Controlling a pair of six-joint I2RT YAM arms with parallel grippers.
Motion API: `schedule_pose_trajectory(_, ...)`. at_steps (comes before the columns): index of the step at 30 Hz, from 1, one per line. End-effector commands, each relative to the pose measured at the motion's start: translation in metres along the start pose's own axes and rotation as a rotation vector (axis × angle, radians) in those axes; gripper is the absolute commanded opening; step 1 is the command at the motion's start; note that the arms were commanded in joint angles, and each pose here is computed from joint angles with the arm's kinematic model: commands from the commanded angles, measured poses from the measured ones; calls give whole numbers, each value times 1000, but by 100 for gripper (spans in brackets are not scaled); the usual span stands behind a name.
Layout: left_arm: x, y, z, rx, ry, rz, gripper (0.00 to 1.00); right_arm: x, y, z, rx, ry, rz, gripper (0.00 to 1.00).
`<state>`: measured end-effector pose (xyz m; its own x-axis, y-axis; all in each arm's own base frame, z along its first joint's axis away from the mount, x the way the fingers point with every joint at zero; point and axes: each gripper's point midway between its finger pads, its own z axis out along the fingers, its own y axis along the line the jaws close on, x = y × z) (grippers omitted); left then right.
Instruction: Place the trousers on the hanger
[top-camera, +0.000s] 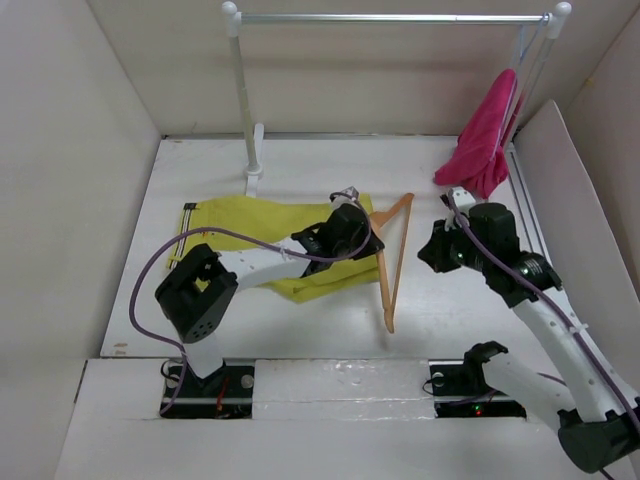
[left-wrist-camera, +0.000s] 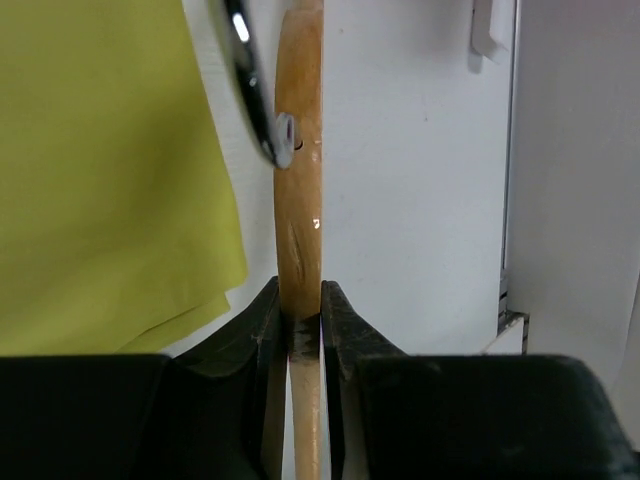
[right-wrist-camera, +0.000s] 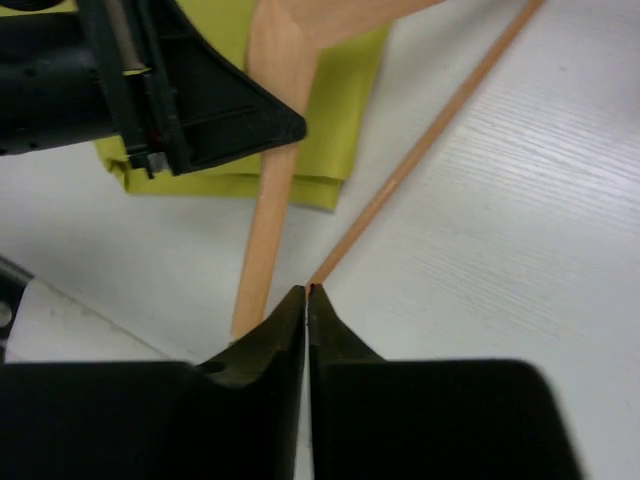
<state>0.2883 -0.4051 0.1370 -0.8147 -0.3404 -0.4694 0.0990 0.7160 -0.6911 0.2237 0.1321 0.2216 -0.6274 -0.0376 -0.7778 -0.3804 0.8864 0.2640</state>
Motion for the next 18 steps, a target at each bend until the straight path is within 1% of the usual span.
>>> schedule_pose_trajectory(1, -27, -47, -15, 189, -126, -76, 0, 9, 20, 17, -168, 49, 0, 0)
schedule_pose_trajectory(2, -22, -37, -12, 167, -127, -75, 0, 0, 18, 26, -178, 10, -7, 0)
schedule_pose_trajectory(3, -26, -31, -9, 150, -161, -82, 0, 0, 18, 33, -185, 5, 1, 0)
schedule_pose_trajectory(4, -29, -28, -9, 147, -179, -85, 0, 10, 16, 48, -196, 32, 23, 0)
schedule_pose_trajectory(5, -26, -19, -6, 128, -188, -84, 0, -2, 18, 59, -218, -25, 10, 0)
schedule_pose_trajectory(7, -33, -13, -4, 107, -233, -86, 0, -2, 14, 75, -220, -29, 35, 14)
schedule_pose_trajectory(8, -34, -8, -3, 95, -246, -81, 0, -1, 6, 91, -208, -19, 45, 21)
schedule_pose_trajectory(9, -38, -4, -2, 77, -275, -77, 0, -1, 2, 99, -199, -15, 46, 30)
schedule_pose_trajectory(10, -40, -2, 0, 68, -285, -65, 0, -6, 0, 108, -192, -34, 45, 33)
schedule_pose_trajectory(11, -41, 1, 1, 57, -294, -60, 0, -7, -5, 115, -187, -34, 53, 35)
schedule_pose_trajectory(12, -41, 7, 3, 33, -303, -56, 0, 0, -12, 129, -182, 0, 79, 37)
schedule_pose_trajectory(14, -43, 17, 5, 14, -308, -55, 0, -5, -13, 144, -193, -10, 84, 37)
schedule_pose_trajectory(16, -45, 24, 7, 1, -309, -54, 0, -1, -15, 164, -210, 24, 111, 38)
schedule_pose_trajectory(18, -45, 31, 12, -19, -296, -40, 0, -14, -17, 178, -211, -1, 111, 39)
